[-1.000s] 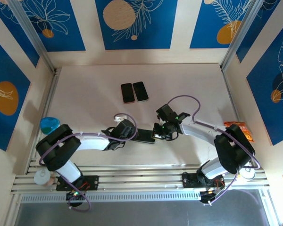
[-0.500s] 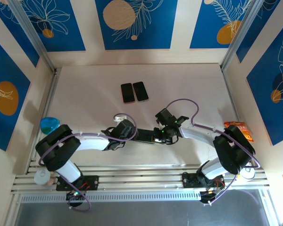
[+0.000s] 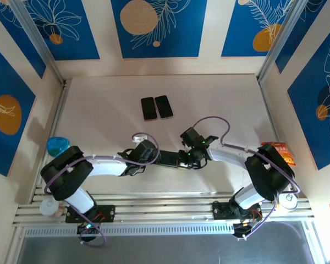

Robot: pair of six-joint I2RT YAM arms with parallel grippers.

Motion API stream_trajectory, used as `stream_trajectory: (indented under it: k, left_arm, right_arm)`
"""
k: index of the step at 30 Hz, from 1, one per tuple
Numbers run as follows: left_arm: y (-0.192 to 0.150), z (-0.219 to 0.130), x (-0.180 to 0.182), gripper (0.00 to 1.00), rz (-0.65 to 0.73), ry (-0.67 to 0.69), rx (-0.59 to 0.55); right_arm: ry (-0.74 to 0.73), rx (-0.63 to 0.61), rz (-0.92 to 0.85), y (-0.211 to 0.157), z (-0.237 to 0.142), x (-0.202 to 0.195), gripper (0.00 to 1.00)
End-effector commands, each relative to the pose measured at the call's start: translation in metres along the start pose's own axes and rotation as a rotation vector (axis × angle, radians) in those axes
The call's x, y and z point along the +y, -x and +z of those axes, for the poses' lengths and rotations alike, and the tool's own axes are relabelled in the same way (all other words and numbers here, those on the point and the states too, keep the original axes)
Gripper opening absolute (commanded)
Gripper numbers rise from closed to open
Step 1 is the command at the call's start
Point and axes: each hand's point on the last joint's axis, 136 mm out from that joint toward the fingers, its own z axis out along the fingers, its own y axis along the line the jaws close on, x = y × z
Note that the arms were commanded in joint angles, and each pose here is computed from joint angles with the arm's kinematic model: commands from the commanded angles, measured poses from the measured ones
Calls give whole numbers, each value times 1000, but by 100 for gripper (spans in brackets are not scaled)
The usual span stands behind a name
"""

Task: Put the phone into the phone case

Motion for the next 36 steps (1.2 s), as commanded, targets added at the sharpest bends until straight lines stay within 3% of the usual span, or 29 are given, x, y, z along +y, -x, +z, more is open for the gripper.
stream_trajectory:
  k: [1, 16, 20, 36]
  left_arm:
    - [-10, -4, 19, 46, 20, 71, 26]
    - [-12, -1, 20, 46, 27, 79, 33]
    - [-10, -3, 20, 46, 30, 80, 30]
    - [27, -27, 1, 46, 78, 90, -38]
  right_arm:
    - [-39, 34, -5, -3, 16, -8, 0]
    - [-235, 196, -13, -27, 58, -52, 0]
    - [-209, 212, -3, -32, 62, -49, 0]
    - [89, -51, 36, 36, -52, 29, 0]
